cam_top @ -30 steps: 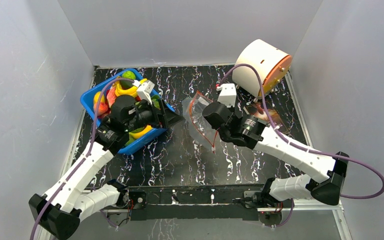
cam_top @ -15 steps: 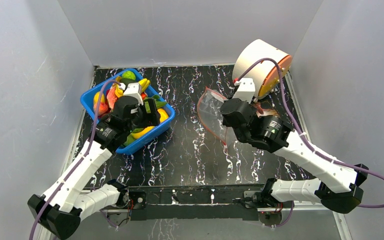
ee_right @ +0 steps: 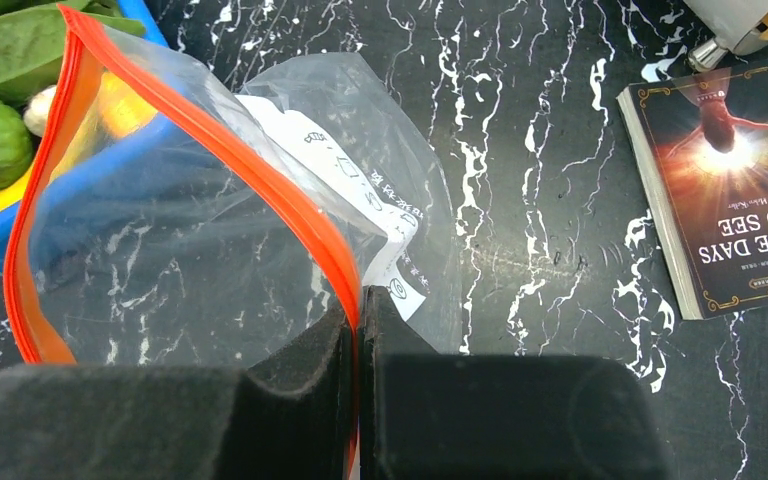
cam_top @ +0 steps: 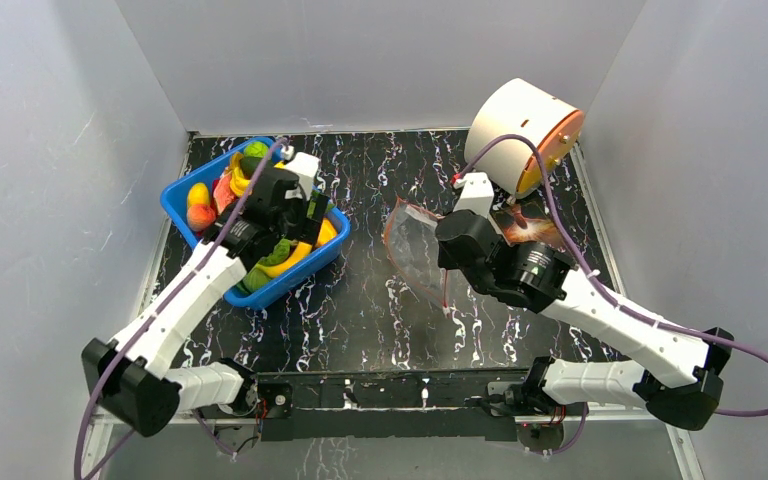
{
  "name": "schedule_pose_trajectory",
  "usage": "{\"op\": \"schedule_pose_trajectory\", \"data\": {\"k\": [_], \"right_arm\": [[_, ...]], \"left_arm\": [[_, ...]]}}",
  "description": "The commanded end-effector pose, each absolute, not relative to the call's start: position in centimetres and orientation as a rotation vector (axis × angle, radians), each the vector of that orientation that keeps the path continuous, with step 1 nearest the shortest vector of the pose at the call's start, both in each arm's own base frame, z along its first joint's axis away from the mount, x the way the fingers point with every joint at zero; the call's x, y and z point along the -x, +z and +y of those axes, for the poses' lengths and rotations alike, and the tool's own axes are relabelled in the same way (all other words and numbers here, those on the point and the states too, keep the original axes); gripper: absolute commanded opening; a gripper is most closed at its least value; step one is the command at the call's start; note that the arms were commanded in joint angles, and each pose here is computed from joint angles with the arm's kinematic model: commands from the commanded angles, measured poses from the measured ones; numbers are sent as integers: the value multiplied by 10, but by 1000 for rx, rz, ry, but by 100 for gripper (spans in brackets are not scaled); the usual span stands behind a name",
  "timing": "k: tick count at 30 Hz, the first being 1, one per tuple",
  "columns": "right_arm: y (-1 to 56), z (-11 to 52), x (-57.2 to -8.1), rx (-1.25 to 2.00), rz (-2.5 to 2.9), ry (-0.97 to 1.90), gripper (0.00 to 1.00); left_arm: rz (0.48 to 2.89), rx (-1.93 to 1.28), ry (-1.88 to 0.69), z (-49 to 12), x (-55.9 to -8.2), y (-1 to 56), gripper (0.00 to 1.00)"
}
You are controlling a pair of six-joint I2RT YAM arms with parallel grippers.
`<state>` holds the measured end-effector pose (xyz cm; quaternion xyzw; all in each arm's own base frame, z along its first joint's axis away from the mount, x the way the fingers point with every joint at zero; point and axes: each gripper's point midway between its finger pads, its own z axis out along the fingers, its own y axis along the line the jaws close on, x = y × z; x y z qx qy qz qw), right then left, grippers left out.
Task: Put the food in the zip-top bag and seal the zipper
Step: Pick up the fake vegetable from the bin.
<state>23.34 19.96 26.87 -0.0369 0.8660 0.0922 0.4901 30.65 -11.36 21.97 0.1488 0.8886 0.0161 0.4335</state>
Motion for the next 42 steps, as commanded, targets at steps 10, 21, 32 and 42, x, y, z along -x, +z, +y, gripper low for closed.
{"op": "schedule_pose_trajectory", "data": {"k": [10, 21, 32, 42], "right_arm": [[289, 206, -230, 113, 2050, 332, 0], [305, 195, -226, 120, 2054, 299, 0], [314, 187, -227, 89, 2028, 280, 0], [303, 186, -224, 92, 2039, 292, 0]], "left_arm": [[2119, -1187, 268, -120, -353, 212, 81], [2133, -1289, 222, -98, -392, 193, 78], [2208, -1336, 125, -110, -399, 154, 74], [2227, -1326, 112, -111, -398, 144, 56]]}}
